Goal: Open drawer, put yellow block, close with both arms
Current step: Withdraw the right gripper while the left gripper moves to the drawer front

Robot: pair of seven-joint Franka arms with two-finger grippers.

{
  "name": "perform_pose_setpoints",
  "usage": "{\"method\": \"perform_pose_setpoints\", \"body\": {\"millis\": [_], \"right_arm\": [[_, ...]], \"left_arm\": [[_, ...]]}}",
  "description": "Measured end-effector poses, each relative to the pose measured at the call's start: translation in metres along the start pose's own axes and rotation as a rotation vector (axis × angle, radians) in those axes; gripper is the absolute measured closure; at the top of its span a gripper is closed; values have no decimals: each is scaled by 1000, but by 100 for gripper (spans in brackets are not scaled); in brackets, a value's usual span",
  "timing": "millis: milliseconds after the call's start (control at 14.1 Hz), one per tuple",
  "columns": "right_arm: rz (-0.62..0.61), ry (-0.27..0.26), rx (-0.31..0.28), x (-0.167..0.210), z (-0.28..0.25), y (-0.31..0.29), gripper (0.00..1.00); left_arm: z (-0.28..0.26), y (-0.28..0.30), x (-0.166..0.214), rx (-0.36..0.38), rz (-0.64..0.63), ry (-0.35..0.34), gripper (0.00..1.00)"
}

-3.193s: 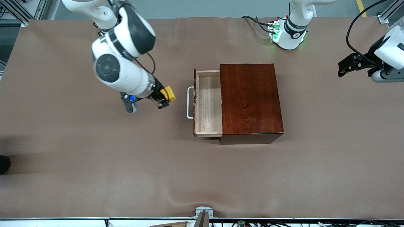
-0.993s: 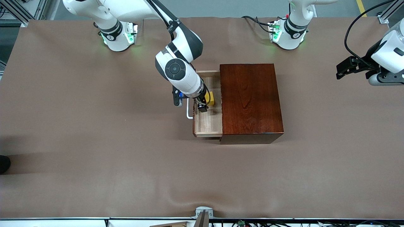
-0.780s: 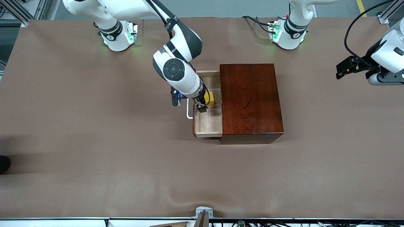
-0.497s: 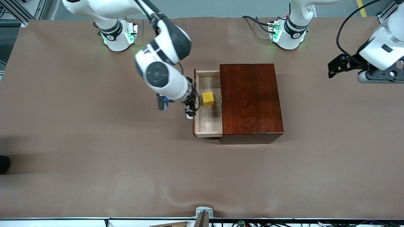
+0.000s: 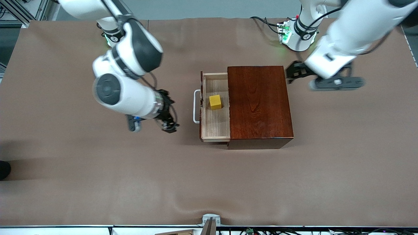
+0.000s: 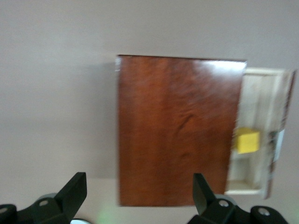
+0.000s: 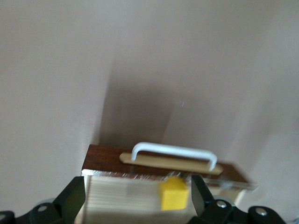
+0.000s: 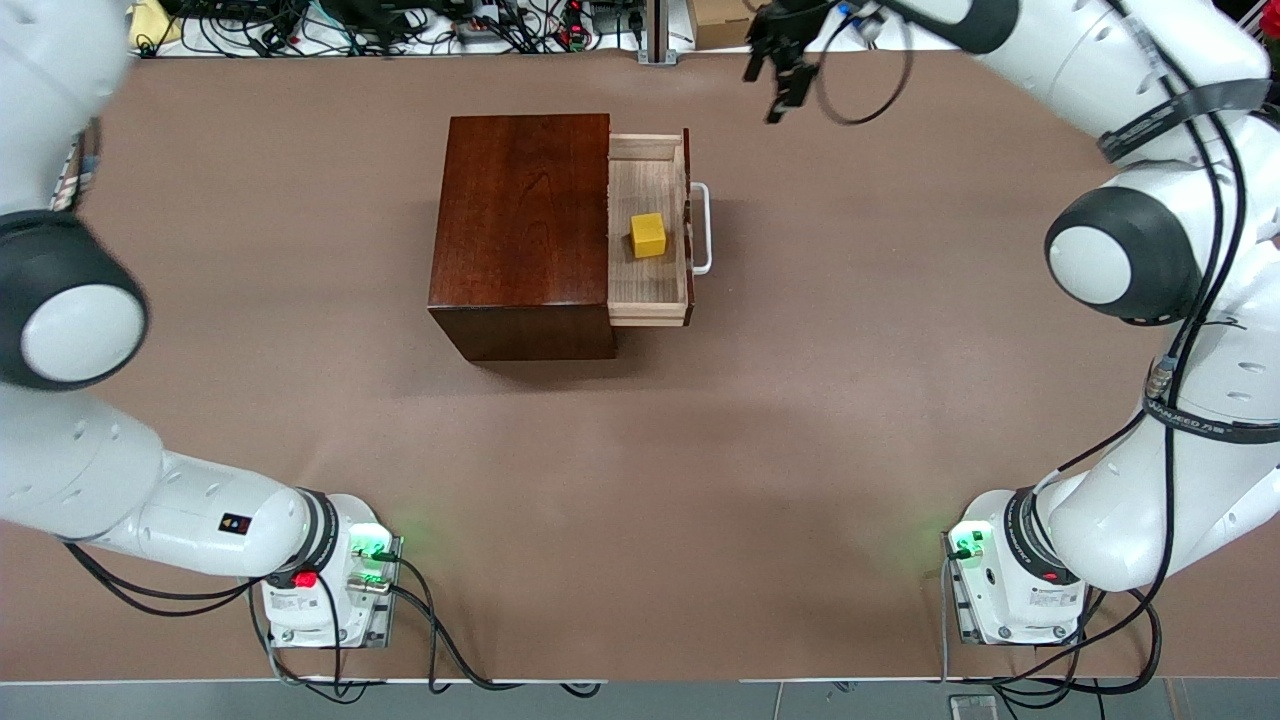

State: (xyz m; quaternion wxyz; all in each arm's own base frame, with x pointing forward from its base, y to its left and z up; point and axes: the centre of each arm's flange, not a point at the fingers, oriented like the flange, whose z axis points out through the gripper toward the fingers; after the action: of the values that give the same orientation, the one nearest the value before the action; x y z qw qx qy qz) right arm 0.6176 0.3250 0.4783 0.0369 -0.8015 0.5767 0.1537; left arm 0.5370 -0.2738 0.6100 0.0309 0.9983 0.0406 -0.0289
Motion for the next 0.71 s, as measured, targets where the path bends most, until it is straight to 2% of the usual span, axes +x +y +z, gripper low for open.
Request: {"method": "perform_pose_setpoints", "body": {"millis": [213,426,709], "right_arm": [[-121,33,-25,37,-34,12,0],[-220,28,-44,82,-61,23,0],[-436,16,-58,121,-98,46,0]], "left_arm": [[35,86,-1,-66,-142,35,0],[85,177,-25,-158,-307,57,0],[161,264,-50,-234,-530,48,0]]}}
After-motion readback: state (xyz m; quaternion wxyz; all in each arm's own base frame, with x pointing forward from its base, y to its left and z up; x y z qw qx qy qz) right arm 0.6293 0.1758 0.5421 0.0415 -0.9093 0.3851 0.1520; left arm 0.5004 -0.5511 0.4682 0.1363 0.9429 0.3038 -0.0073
